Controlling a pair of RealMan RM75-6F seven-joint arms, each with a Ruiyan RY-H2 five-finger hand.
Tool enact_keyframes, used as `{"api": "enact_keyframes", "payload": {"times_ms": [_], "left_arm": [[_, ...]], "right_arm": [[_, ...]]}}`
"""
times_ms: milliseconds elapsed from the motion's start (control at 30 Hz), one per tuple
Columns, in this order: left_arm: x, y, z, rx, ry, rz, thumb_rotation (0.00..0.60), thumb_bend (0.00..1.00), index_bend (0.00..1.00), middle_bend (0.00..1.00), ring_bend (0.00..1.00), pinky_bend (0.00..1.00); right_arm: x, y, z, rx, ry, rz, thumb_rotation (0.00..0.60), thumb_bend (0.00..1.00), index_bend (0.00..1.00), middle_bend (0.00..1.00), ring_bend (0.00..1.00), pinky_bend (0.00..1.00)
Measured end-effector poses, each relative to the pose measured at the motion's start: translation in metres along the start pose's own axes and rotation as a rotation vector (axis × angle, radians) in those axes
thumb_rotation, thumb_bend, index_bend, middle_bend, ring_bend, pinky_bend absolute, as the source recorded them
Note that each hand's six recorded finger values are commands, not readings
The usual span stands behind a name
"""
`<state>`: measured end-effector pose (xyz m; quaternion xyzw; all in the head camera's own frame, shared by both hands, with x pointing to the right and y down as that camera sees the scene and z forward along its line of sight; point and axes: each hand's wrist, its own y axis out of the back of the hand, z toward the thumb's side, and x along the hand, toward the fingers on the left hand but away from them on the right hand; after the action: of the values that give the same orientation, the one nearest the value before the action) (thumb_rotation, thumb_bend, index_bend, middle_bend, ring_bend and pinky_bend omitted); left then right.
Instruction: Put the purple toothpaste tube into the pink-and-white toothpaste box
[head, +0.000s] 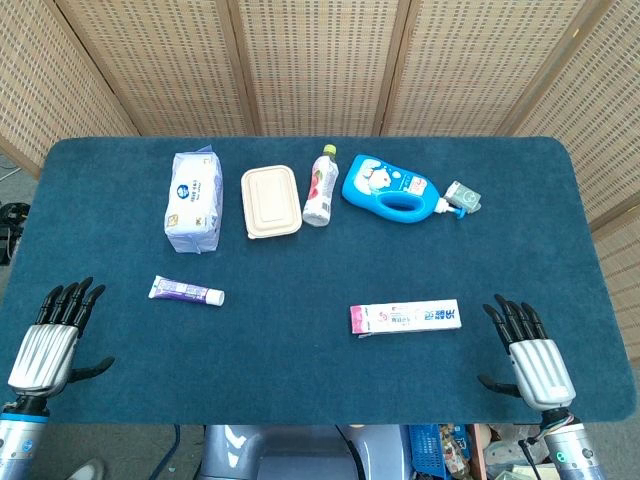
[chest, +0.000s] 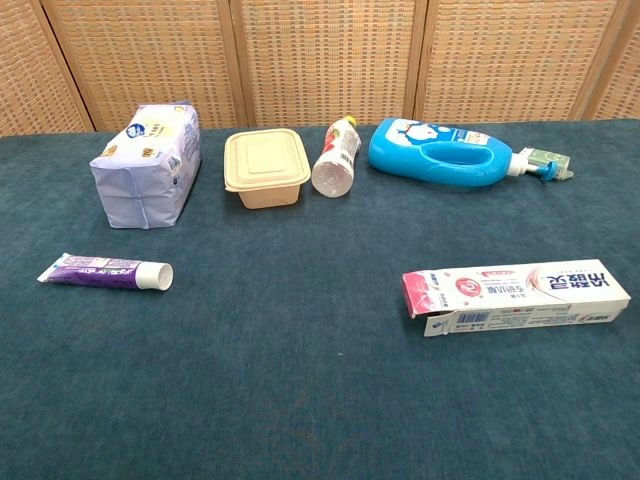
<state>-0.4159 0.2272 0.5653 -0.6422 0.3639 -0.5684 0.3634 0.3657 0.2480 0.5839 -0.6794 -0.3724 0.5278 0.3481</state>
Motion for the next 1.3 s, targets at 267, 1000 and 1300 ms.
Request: {"api": "enact_keyframes", "payload": {"times_ms": [267, 1000, 1300], "left_arm": [[-0.001, 0.002, 0.002, 0.002, -0.006, 0.007, 0.600, 0.00, 0.00, 0.00, 0.00, 0.00], [0.003, -0.001, -0.004, 0.007, 0.012, -0.013, 0.600, 0.00, 0.00, 0.00, 0.00, 0.00], [0.009, 0.004, -0.007, 0.011, 0.029, 0.010, 0.600, 0.00, 0.02, 0.00, 0.00, 0.00]], "right_arm": [[0.001, 0.002, -0.001, -0.012, -0.001, -0.009, 0.600, 0.00, 0.04, 0.00, 0.00, 0.00], [0.000, 0.002, -0.002, 0.000, -0.009, -0.007, 0.600, 0.00, 0.04, 0.00, 0.00, 0.00], [0.001, 0.002, -0.005, -0.002, -0.017, -0.002, 0.600, 0.00, 0.04, 0.00, 0.00, 0.00]]}}
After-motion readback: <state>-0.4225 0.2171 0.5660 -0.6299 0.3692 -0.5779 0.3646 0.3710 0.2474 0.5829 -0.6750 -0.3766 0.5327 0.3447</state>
